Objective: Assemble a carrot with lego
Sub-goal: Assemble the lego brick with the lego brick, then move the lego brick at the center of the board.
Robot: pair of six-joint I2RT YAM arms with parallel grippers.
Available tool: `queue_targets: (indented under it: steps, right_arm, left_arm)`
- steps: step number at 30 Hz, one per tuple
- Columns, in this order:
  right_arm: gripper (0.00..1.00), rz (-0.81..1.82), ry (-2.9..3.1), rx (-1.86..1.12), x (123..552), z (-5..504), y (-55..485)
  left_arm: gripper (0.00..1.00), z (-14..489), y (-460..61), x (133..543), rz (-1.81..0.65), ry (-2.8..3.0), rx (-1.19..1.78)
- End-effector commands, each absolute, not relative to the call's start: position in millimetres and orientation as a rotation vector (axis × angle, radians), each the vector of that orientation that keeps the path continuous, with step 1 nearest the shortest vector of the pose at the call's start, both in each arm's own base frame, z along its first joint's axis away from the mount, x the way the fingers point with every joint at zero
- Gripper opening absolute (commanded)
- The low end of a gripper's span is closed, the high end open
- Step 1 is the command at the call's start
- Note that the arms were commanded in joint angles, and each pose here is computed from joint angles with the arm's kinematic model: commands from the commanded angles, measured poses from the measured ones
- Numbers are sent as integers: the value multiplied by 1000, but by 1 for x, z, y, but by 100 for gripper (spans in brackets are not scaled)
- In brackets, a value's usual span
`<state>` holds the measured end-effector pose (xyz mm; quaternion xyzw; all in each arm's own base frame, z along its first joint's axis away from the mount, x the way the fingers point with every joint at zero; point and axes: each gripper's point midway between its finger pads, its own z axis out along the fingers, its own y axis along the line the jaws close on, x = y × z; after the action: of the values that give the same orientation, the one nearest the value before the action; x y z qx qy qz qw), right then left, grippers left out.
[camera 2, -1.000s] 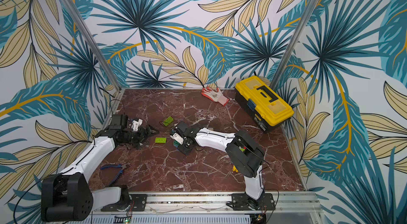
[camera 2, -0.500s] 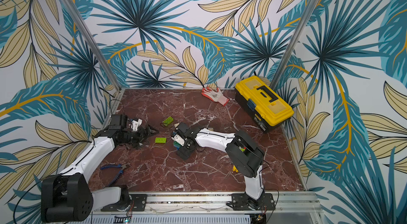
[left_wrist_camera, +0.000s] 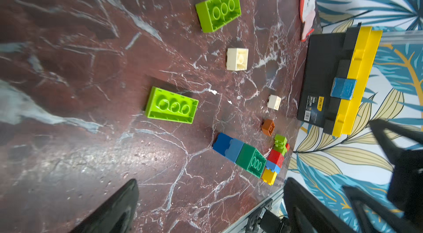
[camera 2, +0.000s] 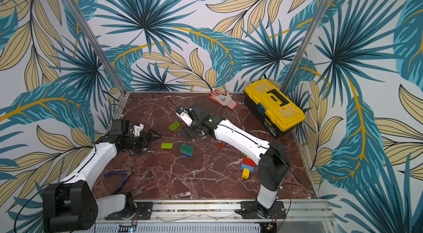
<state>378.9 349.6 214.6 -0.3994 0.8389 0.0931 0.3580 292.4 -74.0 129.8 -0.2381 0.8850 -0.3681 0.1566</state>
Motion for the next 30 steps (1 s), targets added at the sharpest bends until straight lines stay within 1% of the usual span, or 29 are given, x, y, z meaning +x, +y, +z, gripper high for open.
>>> queue_targets:
  steps: [1, 5, 7, 9, 13, 15, 19, 23, 30]
  right_arm:
    - [94, 208, 2341, -1009, 408, 181, 357]
    - [94, 305, 2436, -765, 444, 170, 391]
    - [88, 401, 2513, -641, 449, 154, 406]
    - [88, 495, 2539, -558, 451, 143, 419]
    - [86, 570, 2542, -446, 461, 130, 433]
    - [84, 569, 2544, -410, 466, 120, 436]
    - [82, 544, 2552, -372, 476, 95, 439]
    - [77, 552, 2561, -311, 488, 74, 440]
    - [70, 517, 2536, -223, 507, 65, 433]
  left_arm:
    - [99, 133, -55, 303, -994, 2498, -757]
    - [99, 131, -45, 317, -951, 2498, -824]
    - [99, 130, -40, 324, -932, 2498, -842]
    - [99, 129, -38, 329, -925, 2502, -849]
    - [100, 125, -31, 339, -883, 2509, -887]
    - [99, 126, -30, 342, -878, 2507, -889]
    - [99, 123, -22, 351, -783, 2505, -927]
    - [99, 119, -20, 374, -683, 2518, -943]
    - [99, 93, -30, 418, -556, 2615, -950]
